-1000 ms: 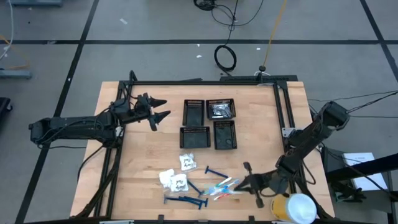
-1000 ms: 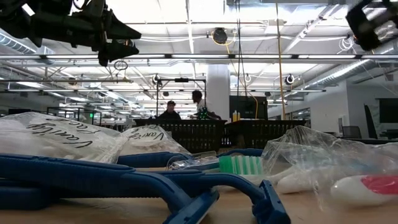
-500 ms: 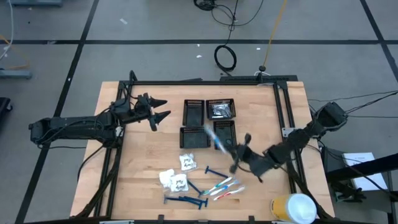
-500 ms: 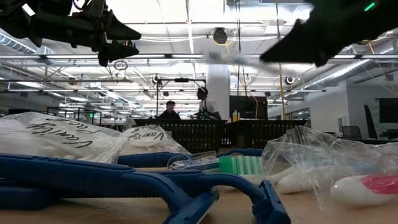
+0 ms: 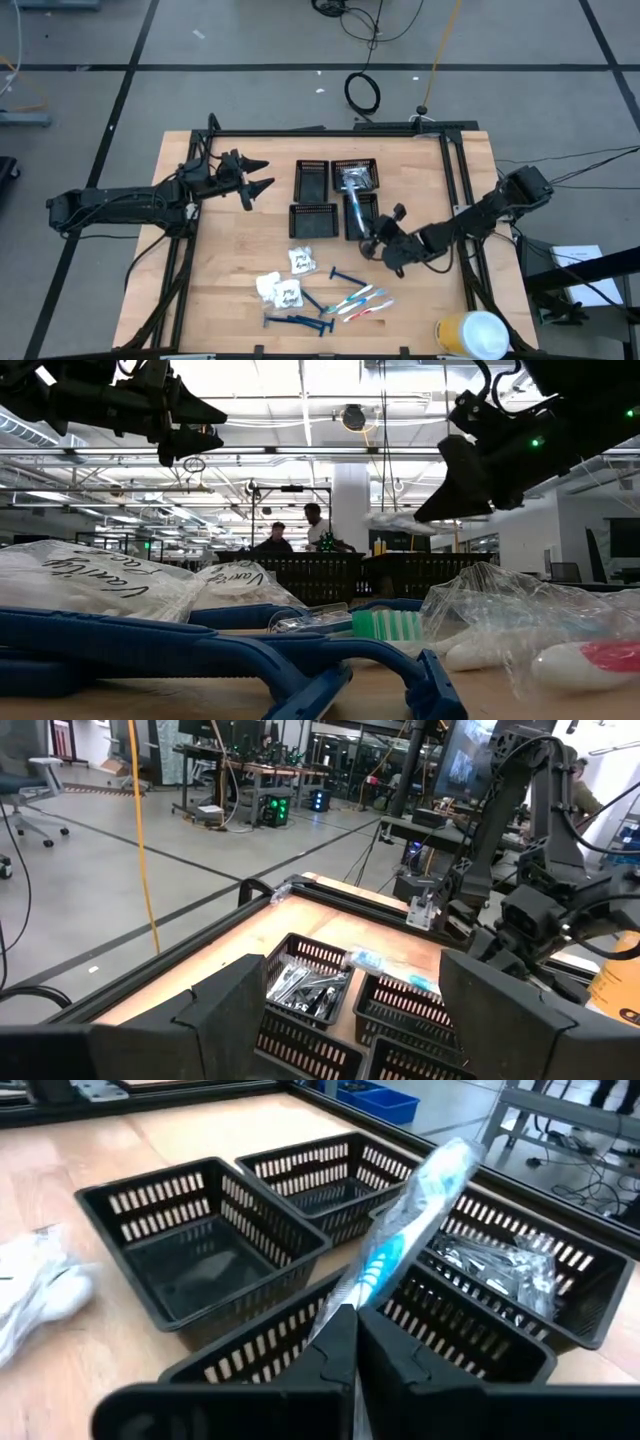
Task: Pick & Place Travel size toiletries
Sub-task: Put the blue toothbrush into the bottom right black bin
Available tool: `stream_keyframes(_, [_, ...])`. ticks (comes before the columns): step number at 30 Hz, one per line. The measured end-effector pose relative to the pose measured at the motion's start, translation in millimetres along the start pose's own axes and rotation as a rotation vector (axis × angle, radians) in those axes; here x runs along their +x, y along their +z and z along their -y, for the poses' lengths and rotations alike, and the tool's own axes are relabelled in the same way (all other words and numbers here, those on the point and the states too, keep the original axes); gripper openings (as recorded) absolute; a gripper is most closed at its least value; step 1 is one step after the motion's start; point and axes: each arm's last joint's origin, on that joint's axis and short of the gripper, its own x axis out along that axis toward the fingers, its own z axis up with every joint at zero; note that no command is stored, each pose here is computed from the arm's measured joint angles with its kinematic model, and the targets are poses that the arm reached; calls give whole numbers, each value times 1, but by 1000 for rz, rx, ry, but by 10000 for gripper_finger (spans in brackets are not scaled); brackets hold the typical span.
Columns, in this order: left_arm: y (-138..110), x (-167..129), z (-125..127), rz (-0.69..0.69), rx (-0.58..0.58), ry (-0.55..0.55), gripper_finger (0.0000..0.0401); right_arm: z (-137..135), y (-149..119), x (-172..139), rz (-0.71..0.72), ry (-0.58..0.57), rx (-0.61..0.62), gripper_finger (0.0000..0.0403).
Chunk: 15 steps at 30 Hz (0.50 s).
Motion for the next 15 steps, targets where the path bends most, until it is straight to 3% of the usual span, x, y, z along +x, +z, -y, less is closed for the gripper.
stream_keyframes(9, [0,0,0,0,0,0,285,4,-5,2,-68,14,-63,4])
stream_keyframes(15, [0,0,0,0,0,0,285,7,-5,9,-133,57,-13,40])
